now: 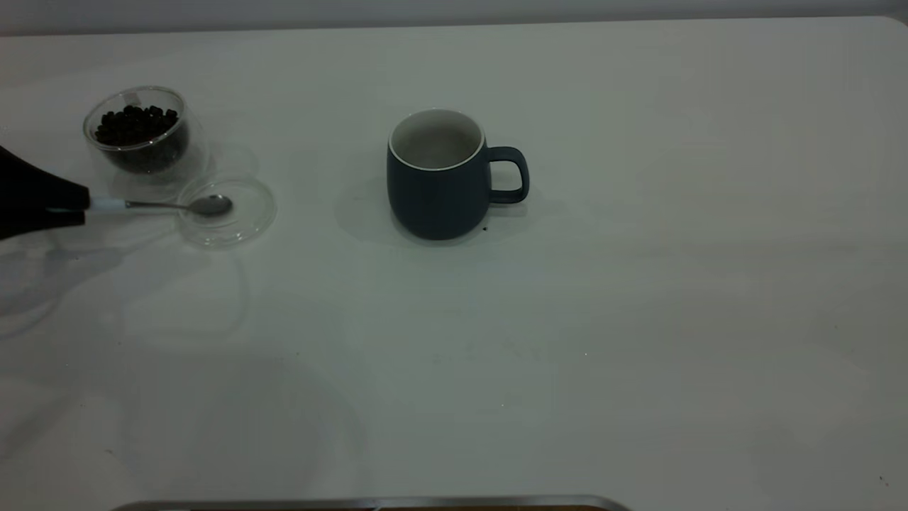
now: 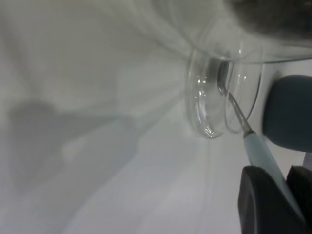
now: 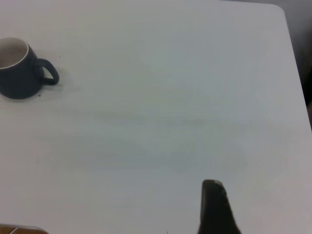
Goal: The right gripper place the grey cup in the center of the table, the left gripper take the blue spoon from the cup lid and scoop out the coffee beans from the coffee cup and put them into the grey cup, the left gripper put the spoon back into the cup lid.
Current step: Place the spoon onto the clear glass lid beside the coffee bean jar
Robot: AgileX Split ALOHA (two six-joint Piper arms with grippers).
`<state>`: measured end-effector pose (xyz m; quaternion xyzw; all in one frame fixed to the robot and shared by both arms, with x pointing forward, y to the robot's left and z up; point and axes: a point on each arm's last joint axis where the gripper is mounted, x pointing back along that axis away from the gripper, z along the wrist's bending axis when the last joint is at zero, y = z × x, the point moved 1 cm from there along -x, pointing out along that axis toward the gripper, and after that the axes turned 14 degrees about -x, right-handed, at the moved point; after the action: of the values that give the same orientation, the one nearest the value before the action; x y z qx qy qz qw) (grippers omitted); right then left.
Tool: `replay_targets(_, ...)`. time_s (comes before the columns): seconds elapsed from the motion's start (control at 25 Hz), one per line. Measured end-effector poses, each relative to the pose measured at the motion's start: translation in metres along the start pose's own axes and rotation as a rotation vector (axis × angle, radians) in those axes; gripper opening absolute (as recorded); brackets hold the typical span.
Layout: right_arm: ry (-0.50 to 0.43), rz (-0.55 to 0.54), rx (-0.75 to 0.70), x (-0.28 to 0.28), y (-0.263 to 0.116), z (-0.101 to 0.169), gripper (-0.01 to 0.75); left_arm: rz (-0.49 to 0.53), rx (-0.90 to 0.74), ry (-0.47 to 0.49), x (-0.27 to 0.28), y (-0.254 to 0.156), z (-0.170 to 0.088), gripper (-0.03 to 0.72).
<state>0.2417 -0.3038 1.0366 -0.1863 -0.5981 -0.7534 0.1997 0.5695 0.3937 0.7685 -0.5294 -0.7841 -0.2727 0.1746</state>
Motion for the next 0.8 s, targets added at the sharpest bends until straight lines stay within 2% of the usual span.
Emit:
replay_targets(0.44,0.0,0.0,0.0,0.0,0.0,0.0,0.503,-0.002,-0.081,-0.03,-0.033,0.0,-0.012,0.134)
replay_targets(0.8,0.0,0.0,0.0,0.0,0.0,0.0,0.503,-0.005,-0.077,-0.026,-0.039,-0.001,-0.011,0.135)
